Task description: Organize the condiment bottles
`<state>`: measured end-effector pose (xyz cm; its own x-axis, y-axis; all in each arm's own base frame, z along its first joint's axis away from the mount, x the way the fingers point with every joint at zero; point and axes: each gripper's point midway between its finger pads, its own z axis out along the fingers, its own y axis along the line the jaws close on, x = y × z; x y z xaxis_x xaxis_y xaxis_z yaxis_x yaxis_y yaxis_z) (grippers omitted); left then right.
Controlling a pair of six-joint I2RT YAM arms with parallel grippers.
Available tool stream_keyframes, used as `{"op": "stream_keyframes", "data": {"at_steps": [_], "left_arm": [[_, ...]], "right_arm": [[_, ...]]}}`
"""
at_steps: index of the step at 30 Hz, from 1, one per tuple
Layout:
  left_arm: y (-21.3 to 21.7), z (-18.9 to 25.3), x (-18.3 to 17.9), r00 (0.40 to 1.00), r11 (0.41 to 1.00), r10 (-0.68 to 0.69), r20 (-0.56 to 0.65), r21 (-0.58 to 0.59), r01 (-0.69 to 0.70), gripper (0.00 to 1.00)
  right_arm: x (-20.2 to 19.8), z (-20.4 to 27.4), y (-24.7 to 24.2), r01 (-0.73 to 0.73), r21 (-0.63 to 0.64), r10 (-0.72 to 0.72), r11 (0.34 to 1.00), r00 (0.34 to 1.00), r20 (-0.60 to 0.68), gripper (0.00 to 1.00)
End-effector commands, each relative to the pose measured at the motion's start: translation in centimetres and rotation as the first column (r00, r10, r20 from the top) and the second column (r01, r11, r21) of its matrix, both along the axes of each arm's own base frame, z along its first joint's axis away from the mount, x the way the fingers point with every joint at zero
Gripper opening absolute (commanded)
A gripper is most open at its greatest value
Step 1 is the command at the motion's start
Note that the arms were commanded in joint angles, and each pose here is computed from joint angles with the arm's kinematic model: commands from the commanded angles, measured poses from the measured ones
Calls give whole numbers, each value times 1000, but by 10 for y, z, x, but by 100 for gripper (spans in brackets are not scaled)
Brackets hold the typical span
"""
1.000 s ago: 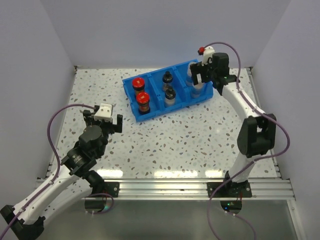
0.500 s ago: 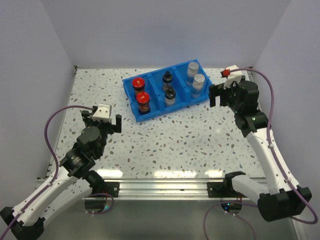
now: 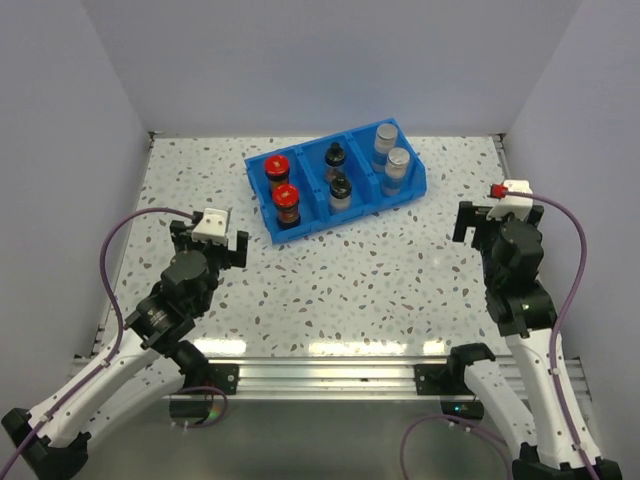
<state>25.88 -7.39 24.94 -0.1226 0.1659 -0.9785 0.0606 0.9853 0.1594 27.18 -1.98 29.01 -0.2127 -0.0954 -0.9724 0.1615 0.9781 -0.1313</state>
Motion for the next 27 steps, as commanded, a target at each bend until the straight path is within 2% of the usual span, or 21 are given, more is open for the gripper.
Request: {"op": "stream_keyframes", "data": {"at_steps": [1, 10, 27], "left_arm": [[-2, 7, 2, 1000, 999, -1, 25, -32, 2, 100], [-5, 9, 1, 999, 999, -19, 31, -41, 20, 100], [-8, 9, 1, 999, 998, -36, 28, -41, 37, 100]], "right_arm": [[-6, -7, -21, 132, 9, -132, 991, 991, 8, 99], [-9, -34, -40, 253, 36, -253, 967, 967, 3, 99], [-16, -33, -49, 274, 54, -275, 960, 961, 11, 99]]}}
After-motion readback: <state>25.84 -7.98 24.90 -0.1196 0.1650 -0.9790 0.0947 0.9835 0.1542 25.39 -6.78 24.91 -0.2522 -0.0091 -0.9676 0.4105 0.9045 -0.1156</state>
